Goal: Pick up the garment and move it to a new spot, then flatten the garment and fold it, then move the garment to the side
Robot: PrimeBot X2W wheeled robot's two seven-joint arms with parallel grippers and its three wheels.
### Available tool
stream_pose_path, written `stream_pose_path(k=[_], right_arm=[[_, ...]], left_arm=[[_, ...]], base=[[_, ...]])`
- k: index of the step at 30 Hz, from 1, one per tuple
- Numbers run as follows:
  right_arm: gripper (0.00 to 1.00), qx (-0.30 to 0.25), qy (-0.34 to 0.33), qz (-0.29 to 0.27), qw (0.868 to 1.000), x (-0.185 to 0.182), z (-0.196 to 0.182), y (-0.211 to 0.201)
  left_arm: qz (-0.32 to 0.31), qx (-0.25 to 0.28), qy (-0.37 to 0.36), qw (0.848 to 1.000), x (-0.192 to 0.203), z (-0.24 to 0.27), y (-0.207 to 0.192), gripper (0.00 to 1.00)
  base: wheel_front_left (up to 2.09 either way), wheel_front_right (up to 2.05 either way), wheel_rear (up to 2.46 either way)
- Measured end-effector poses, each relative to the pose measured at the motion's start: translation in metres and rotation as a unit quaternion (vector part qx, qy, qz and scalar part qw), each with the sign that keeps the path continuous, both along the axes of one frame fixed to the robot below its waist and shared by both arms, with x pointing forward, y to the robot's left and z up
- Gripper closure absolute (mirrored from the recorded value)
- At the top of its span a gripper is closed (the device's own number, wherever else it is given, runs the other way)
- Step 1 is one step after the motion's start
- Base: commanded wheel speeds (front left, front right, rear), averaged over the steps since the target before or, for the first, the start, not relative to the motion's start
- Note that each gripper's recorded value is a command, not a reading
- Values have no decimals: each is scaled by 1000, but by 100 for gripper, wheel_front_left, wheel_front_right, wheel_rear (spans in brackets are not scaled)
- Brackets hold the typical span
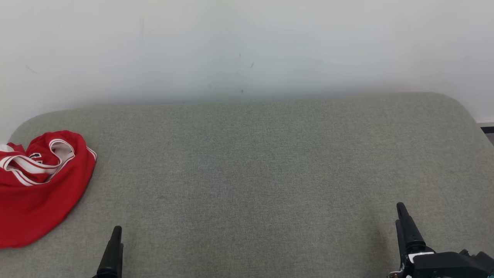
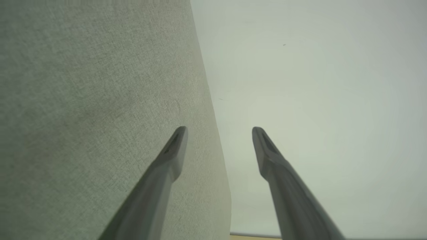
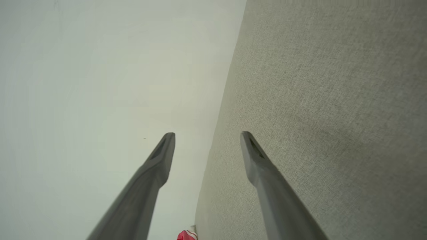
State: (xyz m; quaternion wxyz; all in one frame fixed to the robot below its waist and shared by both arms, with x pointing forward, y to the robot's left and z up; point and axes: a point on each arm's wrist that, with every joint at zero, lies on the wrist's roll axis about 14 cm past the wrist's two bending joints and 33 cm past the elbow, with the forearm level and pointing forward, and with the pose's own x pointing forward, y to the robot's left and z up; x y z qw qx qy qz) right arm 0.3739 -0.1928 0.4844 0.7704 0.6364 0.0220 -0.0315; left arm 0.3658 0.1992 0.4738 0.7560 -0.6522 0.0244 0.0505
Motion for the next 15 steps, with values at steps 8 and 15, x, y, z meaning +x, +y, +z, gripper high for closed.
stream_pose_path(k=[8,15], right_arm=[[0,-92,-2,10,996,0,2,4],[0,-171,-8,22,985,-1,5,10]], left_arm=[[-6,85,9,996,-4,-1,0,0],[-13,153,6,988,-8,1,-3,0]], base=[[0,0,0],[0,0,0]])
